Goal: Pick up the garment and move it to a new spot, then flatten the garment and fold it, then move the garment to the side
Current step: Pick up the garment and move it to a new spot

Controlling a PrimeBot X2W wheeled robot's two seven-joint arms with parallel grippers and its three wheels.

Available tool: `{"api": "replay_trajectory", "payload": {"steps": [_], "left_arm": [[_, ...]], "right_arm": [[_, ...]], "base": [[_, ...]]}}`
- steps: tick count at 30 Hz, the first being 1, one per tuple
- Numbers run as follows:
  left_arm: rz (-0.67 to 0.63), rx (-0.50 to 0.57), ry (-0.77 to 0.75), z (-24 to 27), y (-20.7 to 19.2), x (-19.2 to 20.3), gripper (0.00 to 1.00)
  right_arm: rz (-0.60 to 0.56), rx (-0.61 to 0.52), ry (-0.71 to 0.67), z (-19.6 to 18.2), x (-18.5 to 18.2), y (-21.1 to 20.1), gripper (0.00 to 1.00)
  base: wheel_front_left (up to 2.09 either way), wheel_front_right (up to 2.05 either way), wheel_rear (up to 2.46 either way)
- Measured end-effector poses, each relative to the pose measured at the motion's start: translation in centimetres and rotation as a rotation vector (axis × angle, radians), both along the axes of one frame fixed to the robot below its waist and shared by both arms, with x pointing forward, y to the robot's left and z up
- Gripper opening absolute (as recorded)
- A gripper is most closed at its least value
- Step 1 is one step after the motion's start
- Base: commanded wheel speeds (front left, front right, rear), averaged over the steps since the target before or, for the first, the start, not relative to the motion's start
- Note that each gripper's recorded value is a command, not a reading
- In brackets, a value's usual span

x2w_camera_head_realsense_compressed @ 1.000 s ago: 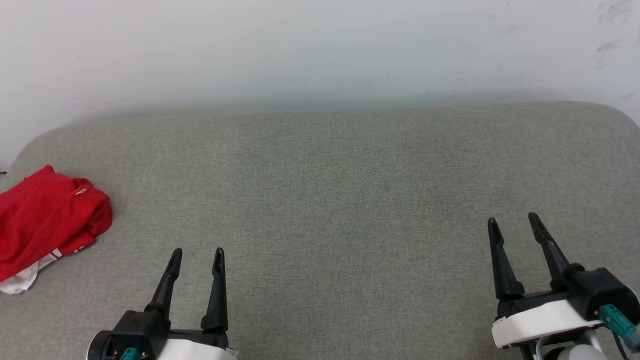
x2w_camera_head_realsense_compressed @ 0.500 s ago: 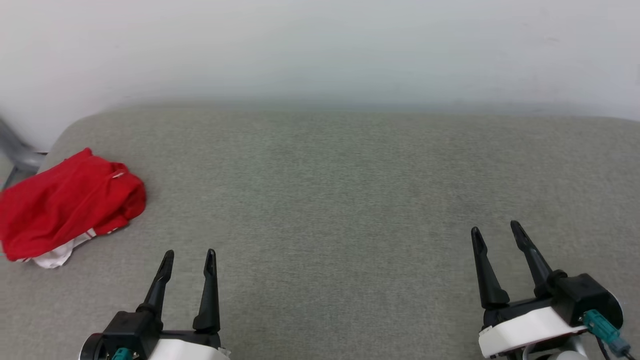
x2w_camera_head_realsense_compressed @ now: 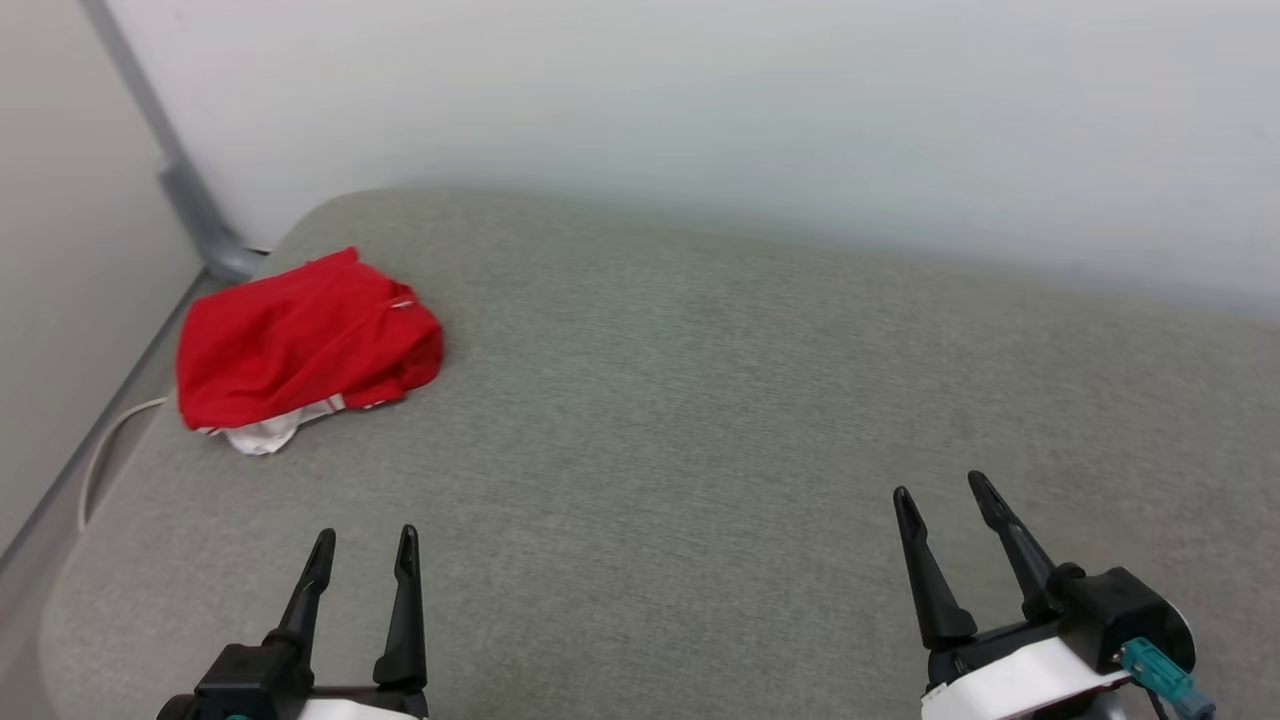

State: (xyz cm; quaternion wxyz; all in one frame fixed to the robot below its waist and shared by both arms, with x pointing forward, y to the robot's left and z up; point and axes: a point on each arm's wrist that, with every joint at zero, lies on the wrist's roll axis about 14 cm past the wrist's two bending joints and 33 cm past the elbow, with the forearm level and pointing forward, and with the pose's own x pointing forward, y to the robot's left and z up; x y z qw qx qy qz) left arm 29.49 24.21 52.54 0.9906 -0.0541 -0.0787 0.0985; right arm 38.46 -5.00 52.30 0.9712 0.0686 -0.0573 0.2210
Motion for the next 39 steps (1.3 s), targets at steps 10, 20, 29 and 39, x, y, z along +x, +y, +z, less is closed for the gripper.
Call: {"api": "replay_trajectory", "payload": {"steps": [10, 20, 29, 39], "left_arm": [[0.131, 0.000, 0.004, -0.3, 3.2, -4.3, 1.00], [0.199, 0.000, 0.011, -0.7, 4.7, -6.9, 1.00], [0.195, 0.001, 0.022, -0.6, 5.1, -5.6, 1.00], [0.112, 0.081, 0.086, -1.0, 6.3, 1.5, 1.00]], "right_arm": [[0.165, 0.006, 0.007, 0.0, -0.8, 5.5, 1.00], [0.264, 0.010, 0.019, -0.1, -1.7, 8.6, 1.00], [0.262, 0.000, 0.028, -0.9, -0.9, 8.7, 1.00], [0.197, -0.010, 0.018, -2.0, 2.5, 7.0, 1.00]], "base": [[0.00, 0.00, 0.00], [0.00, 0.00, 0.00], [0.00, 0.00, 0.00], [0.00, 0.00, 0.00]]}}
